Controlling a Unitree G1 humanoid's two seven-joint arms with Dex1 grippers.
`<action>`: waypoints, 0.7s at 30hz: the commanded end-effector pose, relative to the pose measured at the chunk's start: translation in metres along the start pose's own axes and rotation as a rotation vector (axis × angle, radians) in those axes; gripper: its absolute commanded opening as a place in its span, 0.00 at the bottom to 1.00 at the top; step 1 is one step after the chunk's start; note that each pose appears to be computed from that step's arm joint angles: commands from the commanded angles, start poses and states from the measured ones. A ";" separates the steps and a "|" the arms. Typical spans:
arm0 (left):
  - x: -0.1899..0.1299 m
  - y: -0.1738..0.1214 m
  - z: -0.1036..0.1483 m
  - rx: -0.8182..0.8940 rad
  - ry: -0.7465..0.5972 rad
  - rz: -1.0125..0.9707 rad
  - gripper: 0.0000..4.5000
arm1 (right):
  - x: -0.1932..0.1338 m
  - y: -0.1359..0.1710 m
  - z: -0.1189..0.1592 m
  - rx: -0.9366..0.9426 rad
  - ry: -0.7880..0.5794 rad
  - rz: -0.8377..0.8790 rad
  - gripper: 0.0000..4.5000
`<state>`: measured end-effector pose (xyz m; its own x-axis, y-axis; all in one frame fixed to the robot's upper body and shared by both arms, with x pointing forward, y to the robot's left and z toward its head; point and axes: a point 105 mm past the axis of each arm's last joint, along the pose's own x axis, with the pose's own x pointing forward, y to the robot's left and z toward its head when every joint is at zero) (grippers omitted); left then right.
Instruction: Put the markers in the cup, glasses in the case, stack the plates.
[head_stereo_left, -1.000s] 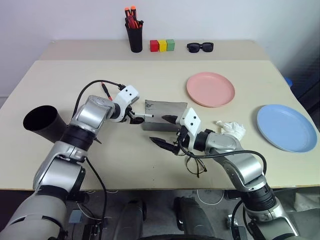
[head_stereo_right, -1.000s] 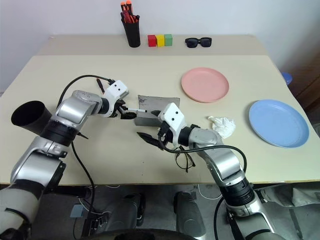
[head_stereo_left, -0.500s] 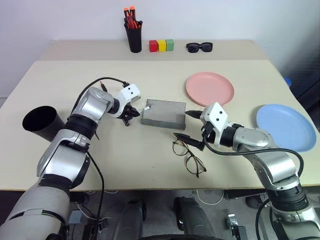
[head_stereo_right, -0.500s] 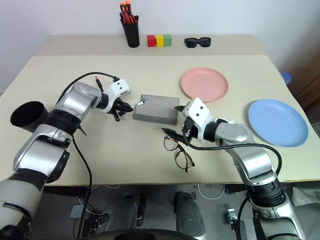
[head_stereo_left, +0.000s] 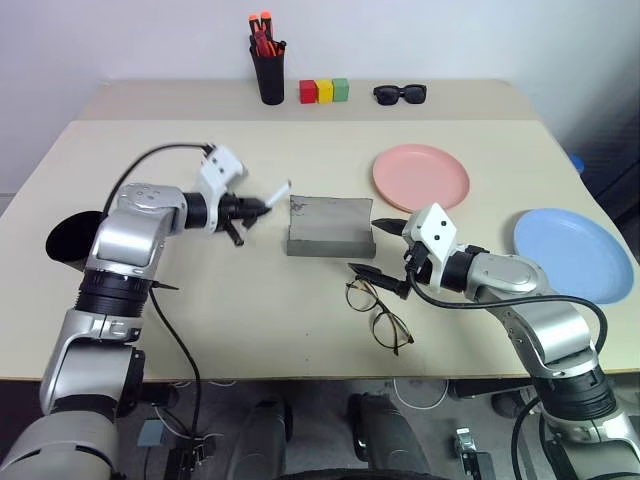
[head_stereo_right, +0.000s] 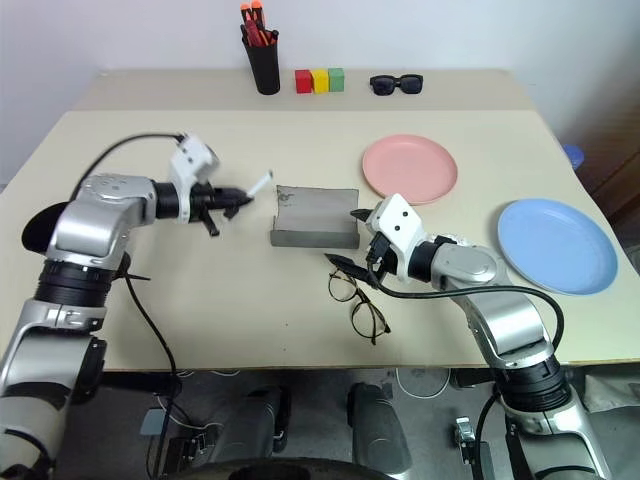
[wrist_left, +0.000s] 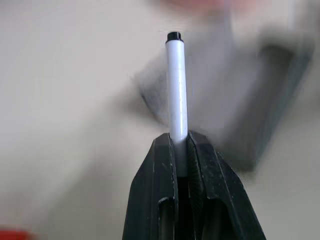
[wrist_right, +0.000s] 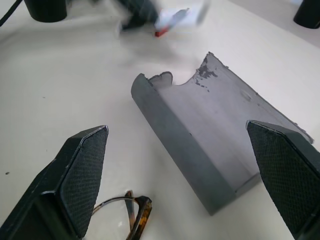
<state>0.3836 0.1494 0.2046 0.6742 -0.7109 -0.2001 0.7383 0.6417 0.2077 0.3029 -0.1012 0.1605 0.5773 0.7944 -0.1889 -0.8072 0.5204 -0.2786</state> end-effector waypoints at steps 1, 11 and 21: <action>-0.025 0.025 0.049 -0.025 -0.286 0.268 0.01 | 0.007 -0.001 0.021 -0.046 -0.081 0.000 1.00; -0.158 0.056 0.079 -0.007 -0.590 1.124 0.01 | 0.036 0.004 0.068 0.011 -0.313 0.033 1.00; -0.224 0.032 0.026 0.017 -0.507 1.458 0.01 | 0.061 -0.001 0.082 0.033 -0.403 0.060 1.00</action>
<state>0.2700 0.3236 0.2664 0.7581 0.4821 0.4392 -0.5136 0.8564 -0.0534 0.3311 -0.0317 0.2144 0.4647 0.8737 0.1438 -0.8495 0.4857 -0.2060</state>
